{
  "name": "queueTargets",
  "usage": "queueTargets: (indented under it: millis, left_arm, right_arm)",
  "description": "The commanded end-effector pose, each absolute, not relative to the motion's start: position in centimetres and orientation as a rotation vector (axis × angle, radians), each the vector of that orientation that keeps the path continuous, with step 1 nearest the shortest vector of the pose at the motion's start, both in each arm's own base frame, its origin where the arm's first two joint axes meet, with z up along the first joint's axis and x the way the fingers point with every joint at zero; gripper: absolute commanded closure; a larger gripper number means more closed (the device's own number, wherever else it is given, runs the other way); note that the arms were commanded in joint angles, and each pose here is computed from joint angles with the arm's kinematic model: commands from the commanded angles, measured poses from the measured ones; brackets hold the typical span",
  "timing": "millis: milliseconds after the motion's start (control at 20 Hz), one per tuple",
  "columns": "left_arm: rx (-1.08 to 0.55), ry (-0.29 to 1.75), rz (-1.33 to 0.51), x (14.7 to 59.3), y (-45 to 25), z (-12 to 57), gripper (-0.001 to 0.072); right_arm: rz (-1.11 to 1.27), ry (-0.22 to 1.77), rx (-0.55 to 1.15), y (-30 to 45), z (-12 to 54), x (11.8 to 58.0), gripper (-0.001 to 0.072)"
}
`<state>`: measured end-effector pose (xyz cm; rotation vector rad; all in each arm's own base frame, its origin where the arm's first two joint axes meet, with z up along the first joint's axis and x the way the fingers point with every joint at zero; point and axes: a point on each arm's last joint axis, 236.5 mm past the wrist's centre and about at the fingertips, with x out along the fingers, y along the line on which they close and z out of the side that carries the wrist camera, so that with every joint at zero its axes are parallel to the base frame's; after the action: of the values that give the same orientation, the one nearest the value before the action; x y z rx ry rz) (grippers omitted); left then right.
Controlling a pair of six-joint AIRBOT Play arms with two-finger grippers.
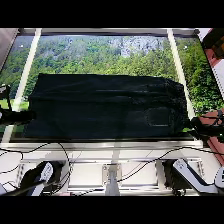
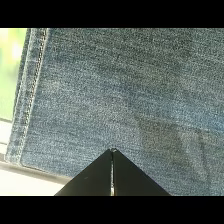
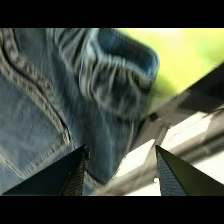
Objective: Fold the clothes and pants, and hang the long-sleeved shirts on hangers.
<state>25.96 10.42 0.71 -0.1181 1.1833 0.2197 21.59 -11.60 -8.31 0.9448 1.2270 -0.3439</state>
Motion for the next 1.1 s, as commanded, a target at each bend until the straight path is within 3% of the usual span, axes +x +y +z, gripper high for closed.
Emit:
queueTargets:
  millis: [0,350,450,500,550,650,700,750,800,900,1050]
  left_arm:
    - [-0.126,1.180,0.216,26.0,10.3,0.7,0.0680]
    - [-0.116,1.140,0.225,26.9,10.7,1.1,0.0680]
    - [-0.110,1.116,0.231,27.4,10.9,1.4,0.0680]
    - [-0.106,1.112,0.234,27.4,11.1,1.4,0.0680]
    - [-0.103,1.113,0.236,27.4,11.1,1.4,0.0680]
    - [-0.100,1.115,0.237,27.3,11.2,1.4,0.0679]
    - [-0.101,1.116,0.237,27.3,11.2,1.4,0.0642]
    - [-0.108,1.124,0.239,27.1,11.1,1.3,0.0496]
    - [-0.128,1.133,0.256,26.9,11.2,1.2,0.0408]
    - [-0.164,1.162,0.305,25.7,12.2,0.6,0.0476]
    - [-0.351,1.186,0.441,23.4,14.9,-0.6,0.0476]
  right_arm:
    - [-0.339,1.190,1.023,-11.8,-9.8,23.1,0.0259]
    - [-0.229,1.198,1.010,-11.3,-12.6,24.3,0.0292]
    - [-0.212,1.204,0.996,-11.2,-12.9,24.2,0.0417]
    - [-0.205,1.204,0.986,-11.3,-12.9,24.3,0.0512]
    - [-0.203,1.202,0.992,-11.2,-12.8,24.3,0.0664]
    - [-0.191,1.189,1.016,-10.8,-12.5,24.7,0.0667]
    - [-0.188,1.169,1.034,-10.8,-12.1,25.1,0.0668]
    - [-0.189,1.155,1.034,-10.8,-11.8,25.3,0.0667]
    - [-0.189,1.147,1.031,-10.9,-11.6,25.4,0.0667]
    - [-0.168,1.144,1.043,-10.4,-11.0,25.5,0.0667]
    - [-0.147,1.152,1.056,-9.9,-10.7,25.4,0.0667]
